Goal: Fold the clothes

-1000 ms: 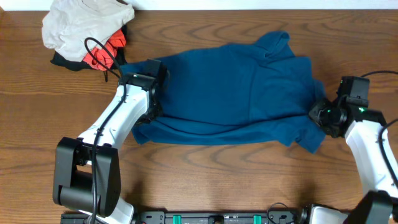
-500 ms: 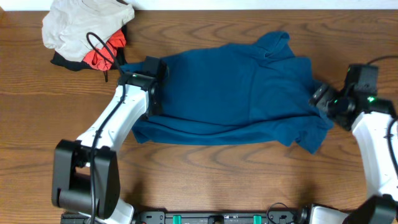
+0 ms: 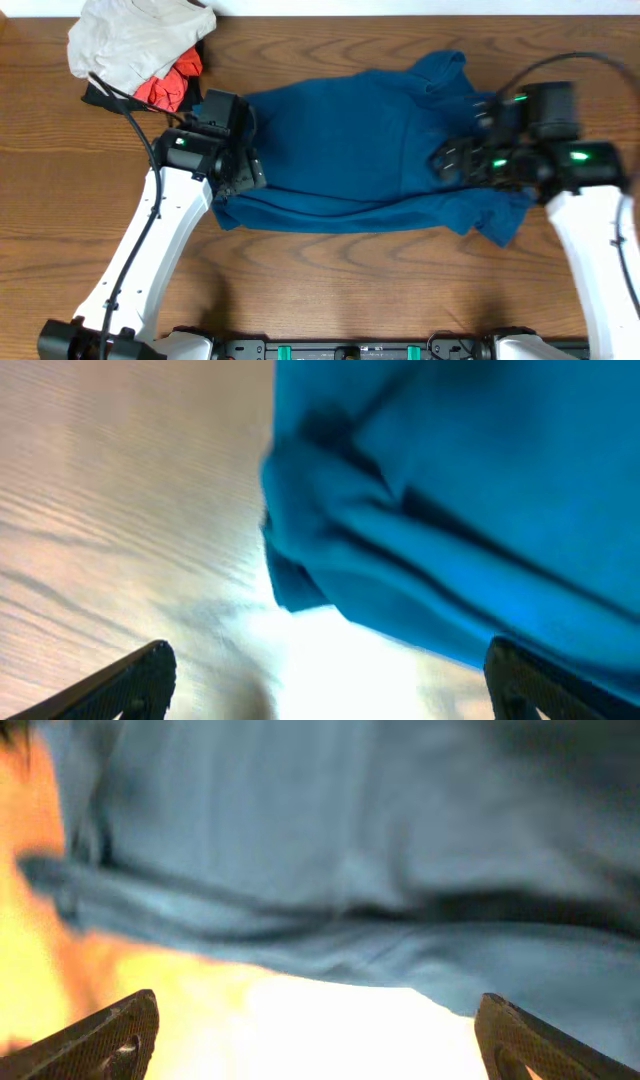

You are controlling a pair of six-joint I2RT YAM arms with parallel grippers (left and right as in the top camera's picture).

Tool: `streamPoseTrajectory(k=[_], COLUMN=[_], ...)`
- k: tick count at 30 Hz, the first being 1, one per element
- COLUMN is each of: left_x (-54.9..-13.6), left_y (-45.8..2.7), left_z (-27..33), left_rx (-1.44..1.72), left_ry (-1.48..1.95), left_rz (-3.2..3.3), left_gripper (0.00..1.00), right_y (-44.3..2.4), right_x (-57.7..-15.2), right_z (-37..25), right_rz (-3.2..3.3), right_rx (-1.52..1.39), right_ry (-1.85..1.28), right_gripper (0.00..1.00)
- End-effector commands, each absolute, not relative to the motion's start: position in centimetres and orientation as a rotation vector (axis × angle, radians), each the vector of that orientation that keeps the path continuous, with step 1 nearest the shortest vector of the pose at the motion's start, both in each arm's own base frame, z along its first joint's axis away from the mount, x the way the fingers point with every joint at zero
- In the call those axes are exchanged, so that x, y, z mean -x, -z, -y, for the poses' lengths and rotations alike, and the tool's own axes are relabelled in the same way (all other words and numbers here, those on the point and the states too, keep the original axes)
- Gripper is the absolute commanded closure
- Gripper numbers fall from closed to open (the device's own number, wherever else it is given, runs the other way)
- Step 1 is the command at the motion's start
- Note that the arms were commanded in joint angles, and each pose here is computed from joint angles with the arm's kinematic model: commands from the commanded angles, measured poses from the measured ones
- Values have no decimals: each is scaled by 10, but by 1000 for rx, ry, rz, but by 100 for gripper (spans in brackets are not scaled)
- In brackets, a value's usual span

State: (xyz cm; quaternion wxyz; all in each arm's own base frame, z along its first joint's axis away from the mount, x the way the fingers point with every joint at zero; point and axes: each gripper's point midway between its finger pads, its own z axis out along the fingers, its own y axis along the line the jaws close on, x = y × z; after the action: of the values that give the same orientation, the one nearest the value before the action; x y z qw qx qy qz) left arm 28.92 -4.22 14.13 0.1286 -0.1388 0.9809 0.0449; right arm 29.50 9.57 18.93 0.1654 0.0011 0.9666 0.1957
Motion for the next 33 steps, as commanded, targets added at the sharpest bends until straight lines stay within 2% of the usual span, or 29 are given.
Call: streamPoseTrajectory(k=[1,7,16,20,26,30,33], left_x=[-275,-283,-284,-284,-284,-284,-284], left_y=[-124,-126,-126,-126,-126,-126,-126], left_z=[50,21,-3,-3,-3,-3,-3], left_rx=[420,624,746,746,746,746,746], left_ry=[-65,-188,-198,-198,-198,-198,-198], left_rz=[-2937,-2841,-2818,-2818,-2818,-2818,-2818], left_gripper=[2,2,2,2,2,2,2], right_y=[-154,-108,-63,-39,-28,-28,-29], right_x=[-278,-280,-283,-282,-287,-296,-304], right_z=[-128,-128,-134,-134,-128,-135,-136], right_rz=[-2850,-2909,-2864,-2853,-2775,-2740,-2705], right_rx=[242,469,746,877,942,916,893], right_ry=[-539,-10,477,627,837,815,819], right_gripper=[3,5,4,3,3,13,17])
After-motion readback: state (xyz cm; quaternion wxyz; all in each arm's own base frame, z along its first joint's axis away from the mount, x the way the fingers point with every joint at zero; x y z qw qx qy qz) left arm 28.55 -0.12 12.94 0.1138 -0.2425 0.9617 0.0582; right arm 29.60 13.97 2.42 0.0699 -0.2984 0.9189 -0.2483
